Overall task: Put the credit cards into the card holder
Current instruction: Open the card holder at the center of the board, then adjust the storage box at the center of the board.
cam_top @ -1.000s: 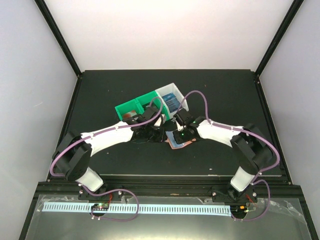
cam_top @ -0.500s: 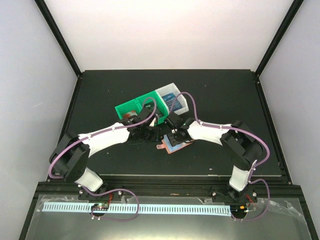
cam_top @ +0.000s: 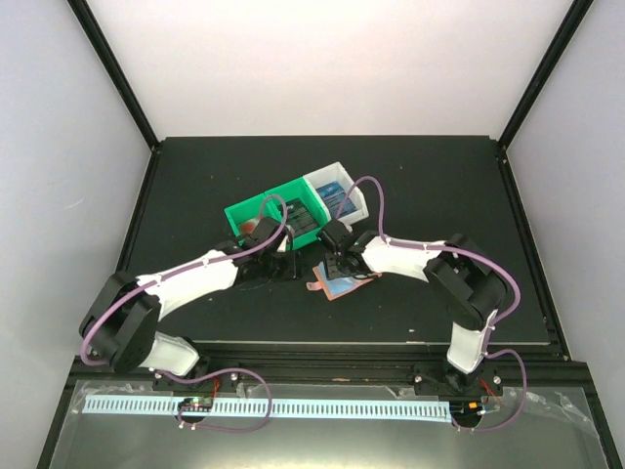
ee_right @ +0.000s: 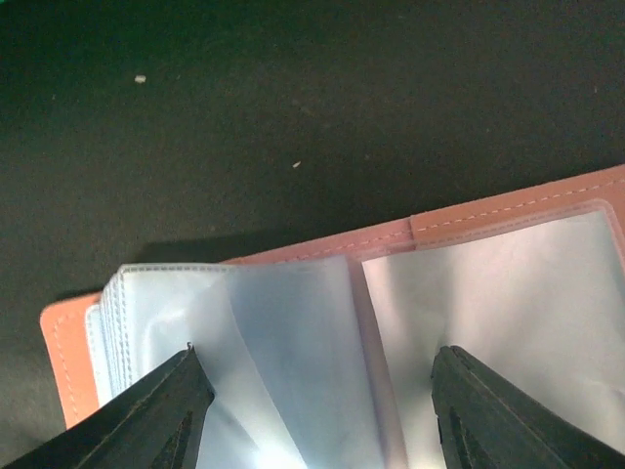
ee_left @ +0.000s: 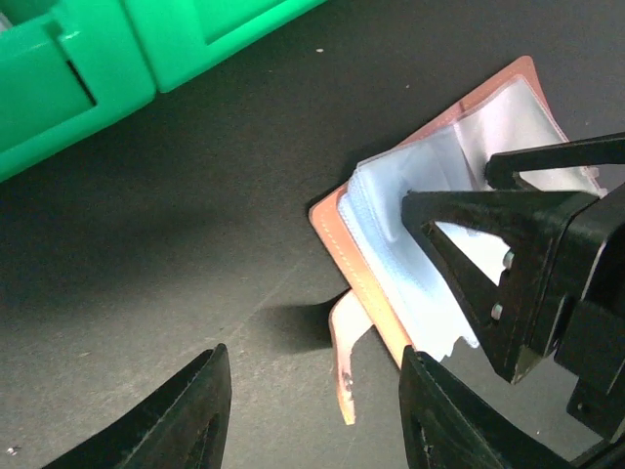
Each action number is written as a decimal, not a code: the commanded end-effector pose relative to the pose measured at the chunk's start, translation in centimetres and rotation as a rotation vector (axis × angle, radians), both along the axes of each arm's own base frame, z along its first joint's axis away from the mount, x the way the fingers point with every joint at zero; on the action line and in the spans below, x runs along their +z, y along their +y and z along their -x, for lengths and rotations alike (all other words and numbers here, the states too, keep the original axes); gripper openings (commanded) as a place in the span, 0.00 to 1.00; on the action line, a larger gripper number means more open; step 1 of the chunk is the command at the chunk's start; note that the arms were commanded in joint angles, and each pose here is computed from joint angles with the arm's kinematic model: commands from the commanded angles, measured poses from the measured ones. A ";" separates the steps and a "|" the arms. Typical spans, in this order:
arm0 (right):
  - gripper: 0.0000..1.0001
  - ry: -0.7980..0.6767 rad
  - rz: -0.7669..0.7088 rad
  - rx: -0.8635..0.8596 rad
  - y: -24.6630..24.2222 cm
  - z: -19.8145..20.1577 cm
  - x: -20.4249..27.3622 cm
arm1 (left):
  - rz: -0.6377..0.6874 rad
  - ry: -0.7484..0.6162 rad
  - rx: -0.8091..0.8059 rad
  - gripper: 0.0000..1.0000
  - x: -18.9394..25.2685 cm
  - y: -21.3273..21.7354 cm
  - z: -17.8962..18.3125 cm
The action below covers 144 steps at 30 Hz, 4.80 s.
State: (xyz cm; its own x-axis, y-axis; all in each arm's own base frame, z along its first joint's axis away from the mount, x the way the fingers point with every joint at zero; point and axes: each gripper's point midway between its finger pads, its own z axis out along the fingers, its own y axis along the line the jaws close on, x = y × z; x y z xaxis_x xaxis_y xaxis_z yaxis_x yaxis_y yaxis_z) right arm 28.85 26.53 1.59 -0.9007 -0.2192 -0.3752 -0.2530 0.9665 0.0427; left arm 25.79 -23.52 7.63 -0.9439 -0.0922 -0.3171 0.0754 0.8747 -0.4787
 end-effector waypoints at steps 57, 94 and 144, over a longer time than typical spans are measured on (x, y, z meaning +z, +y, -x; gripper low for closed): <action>0.49 0.089 -0.195 -0.156 -5.7 -1.8 9.6 | -0.282 0.145 -0.262 0.18 -5.3 -3.4 -1.0; 0.50 0.033 -0.131 -0.044 -6.1 -6.2 13.5 | -0.789 -0.234 -0.332 0.35 1.6 9.4 -12.4; 0.63 0.243 -0.486 0.053 4.4 -7.4 7.7 | -0.624 -0.096 -0.319 0.40 1.4 9.0 -7.1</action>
State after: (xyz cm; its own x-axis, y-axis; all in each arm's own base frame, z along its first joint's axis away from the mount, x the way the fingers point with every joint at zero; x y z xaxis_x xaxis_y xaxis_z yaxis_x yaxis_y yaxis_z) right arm 36.61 27.95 8.77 -0.9703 -0.1139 -0.2134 -0.2002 0.8733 0.4441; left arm 32.37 -15.47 8.52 -0.8682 0.3753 -0.3247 0.3721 0.9252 0.0744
